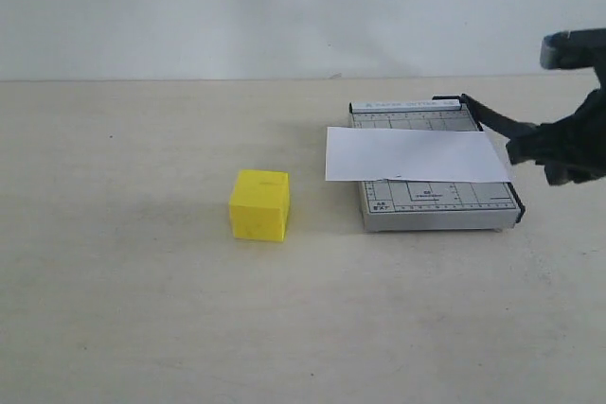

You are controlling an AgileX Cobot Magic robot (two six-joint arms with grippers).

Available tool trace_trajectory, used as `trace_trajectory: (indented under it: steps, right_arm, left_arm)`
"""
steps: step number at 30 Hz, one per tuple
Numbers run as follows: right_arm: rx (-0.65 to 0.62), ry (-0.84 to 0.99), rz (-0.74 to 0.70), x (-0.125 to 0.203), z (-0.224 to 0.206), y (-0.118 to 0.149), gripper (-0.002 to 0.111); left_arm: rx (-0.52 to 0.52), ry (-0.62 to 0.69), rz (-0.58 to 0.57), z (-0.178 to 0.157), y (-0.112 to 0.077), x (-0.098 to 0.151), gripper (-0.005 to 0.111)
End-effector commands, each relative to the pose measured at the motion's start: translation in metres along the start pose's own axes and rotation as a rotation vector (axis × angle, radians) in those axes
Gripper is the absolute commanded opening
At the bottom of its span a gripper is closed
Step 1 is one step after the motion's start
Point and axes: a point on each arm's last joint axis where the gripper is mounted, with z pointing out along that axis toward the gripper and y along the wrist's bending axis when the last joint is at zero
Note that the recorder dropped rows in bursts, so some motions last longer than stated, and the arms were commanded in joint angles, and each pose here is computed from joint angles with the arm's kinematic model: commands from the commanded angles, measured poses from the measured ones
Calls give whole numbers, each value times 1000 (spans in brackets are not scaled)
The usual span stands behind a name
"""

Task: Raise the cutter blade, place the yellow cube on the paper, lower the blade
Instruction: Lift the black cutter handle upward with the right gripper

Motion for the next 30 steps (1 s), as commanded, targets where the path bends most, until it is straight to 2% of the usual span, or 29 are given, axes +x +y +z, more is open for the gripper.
trace_trajectory:
  steps: [1, 10, 12, 17, 18, 21, 23, 26, 30]
  right_arm:
    - [27, -210, -56, -26, -43, -5, 1]
    - [6, -194, -60, -26, -49, -3, 4]
    - [-28, -196, -67, -26, -49, 0, 13]
    - [-136, -202, -44, -26, -50, 10, 56]
    - [-140, -203, -44, -26, -50, 10, 59]
    - [-141, -246, -75, -27, -60, 11, 55]
    - [-121, -379, -100, -27, -91, 9, 49]
    - [-109, -548, -84, 4, -126, 8, 50]
    - [-111, -674, -22, 86, -138, 9, 50]
  left_arm:
    - [3, -20, -15, 0, 0, -2, 4]
    - [3, -20, -15, 0, 0, -2, 4]
    - [3, -20, -15, 0, 0, -2, 4]
    - [3, -20, -15, 0, 0, -2, 4]
    - [3, -20, -15, 0, 0, -2, 4]
    - [3, -20, -15, 0, 0, -2, 4]
    - [3, -20, -15, 0, 0, -2, 4]
    - [3, -20, -15, 0, 0, -2, 4]
    - [3, -20, -15, 0, 0, -2, 4]
